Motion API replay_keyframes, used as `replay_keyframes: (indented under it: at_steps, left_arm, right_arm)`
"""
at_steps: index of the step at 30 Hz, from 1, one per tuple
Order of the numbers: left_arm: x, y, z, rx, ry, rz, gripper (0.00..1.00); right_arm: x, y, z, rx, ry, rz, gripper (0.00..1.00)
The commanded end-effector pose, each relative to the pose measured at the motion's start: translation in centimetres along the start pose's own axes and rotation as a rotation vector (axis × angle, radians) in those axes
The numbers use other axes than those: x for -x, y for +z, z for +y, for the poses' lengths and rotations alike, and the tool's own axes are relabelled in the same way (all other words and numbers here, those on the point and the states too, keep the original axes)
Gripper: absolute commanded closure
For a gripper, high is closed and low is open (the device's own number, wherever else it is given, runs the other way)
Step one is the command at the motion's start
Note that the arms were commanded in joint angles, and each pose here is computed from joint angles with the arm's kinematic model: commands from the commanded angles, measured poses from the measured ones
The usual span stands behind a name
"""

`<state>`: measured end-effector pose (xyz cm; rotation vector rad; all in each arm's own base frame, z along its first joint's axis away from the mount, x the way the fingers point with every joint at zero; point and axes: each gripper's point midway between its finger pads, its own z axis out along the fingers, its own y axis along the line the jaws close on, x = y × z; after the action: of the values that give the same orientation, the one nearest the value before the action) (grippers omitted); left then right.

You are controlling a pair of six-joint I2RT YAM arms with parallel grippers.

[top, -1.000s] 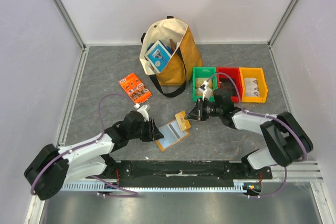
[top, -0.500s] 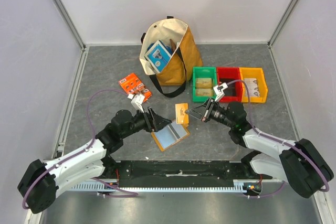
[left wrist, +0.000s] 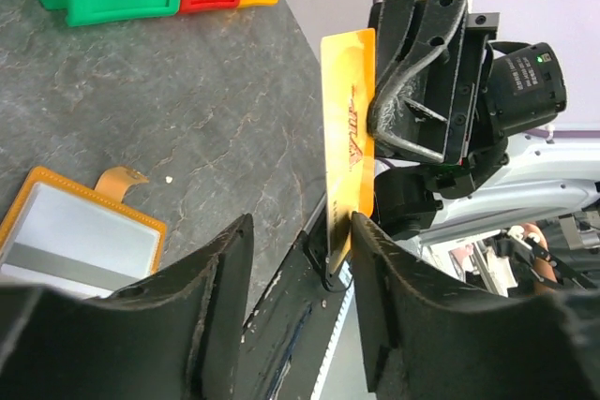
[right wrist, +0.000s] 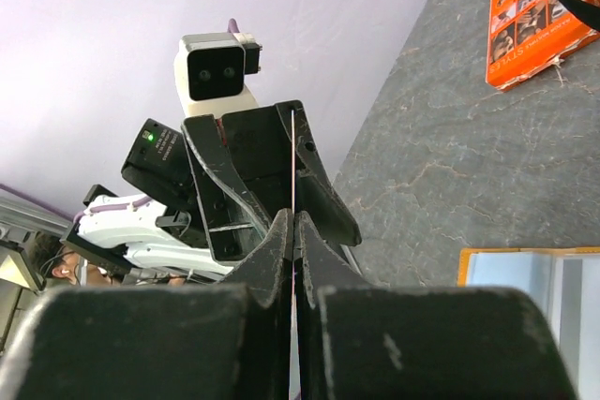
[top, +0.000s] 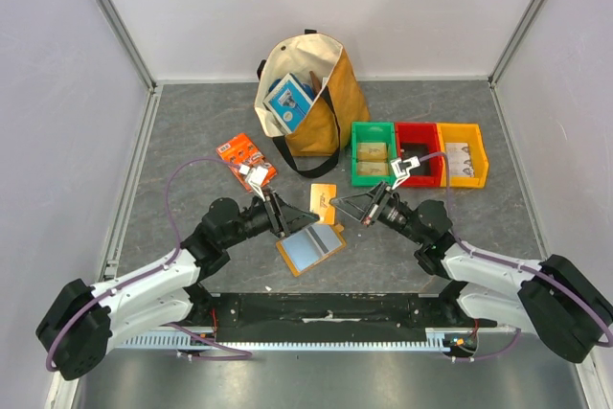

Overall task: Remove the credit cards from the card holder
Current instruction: Remove the credit card from the card holder, then place the credit card in the storage box.

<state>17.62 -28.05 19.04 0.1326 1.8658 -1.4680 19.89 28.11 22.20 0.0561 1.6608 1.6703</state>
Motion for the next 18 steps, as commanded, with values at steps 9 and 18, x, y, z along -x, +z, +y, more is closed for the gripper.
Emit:
replay_keyframes:
  at_steps: [9, 18]
  left_arm:
    - [0.8, 0.0, -3.8, -0.110, 0.071, 0.055, 0.98]
    - [0.7, -2.8, -4.0, -0.039, 0.396, 0.305, 0.98]
  right_arm:
    - [0.5, 0.1, 1.5, 0.062, -0.059, -0.028, 0.91]
    - [1.5, -0.7, 2.0, 0.004, -0.369, 0.156, 0.53]
